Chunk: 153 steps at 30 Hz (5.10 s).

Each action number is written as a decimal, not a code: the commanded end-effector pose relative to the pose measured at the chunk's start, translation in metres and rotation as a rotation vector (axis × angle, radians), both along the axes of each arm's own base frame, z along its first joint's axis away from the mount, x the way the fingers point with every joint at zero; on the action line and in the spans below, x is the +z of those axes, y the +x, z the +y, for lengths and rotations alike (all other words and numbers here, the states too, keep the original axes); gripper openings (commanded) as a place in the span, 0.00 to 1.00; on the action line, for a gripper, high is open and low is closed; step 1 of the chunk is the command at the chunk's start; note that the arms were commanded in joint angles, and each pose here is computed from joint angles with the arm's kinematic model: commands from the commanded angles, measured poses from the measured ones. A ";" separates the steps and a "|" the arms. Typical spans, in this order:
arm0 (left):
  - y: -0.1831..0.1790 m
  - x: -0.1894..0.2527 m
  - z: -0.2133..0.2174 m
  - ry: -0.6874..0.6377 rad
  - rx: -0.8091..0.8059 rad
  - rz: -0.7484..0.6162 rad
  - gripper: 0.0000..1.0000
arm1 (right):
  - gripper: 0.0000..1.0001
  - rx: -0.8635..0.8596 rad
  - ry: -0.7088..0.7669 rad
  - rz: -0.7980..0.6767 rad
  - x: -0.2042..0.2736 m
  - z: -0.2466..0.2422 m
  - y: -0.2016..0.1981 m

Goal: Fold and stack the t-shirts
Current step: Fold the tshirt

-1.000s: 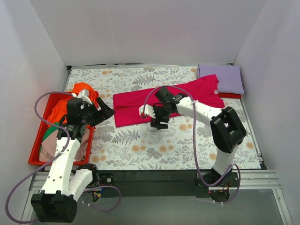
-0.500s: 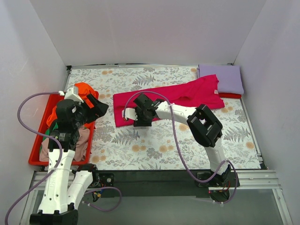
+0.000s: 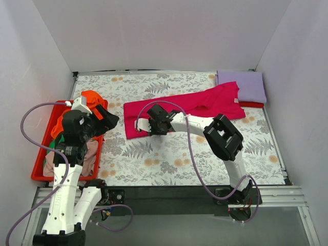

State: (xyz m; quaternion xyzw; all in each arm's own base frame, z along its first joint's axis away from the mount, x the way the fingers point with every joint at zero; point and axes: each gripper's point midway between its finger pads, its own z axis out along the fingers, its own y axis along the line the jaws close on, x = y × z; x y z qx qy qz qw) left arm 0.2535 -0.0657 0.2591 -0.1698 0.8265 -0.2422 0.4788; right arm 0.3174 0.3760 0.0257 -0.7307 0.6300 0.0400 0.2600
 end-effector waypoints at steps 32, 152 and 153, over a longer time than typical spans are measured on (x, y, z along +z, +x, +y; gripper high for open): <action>0.068 -0.061 -0.113 -0.147 -0.487 0.200 0.74 | 0.83 0.049 0.347 0.249 0.122 -0.125 -0.094; -0.029 -0.238 -0.090 0.041 -0.217 0.864 0.63 | 0.98 -0.427 0.596 0.510 0.107 -0.201 -0.007; -0.029 -0.242 -0.089 0.066 -0.207 0.861 0.63 | 0.98 -0.404 0.585 0.487 0.109 -0.199 -0.017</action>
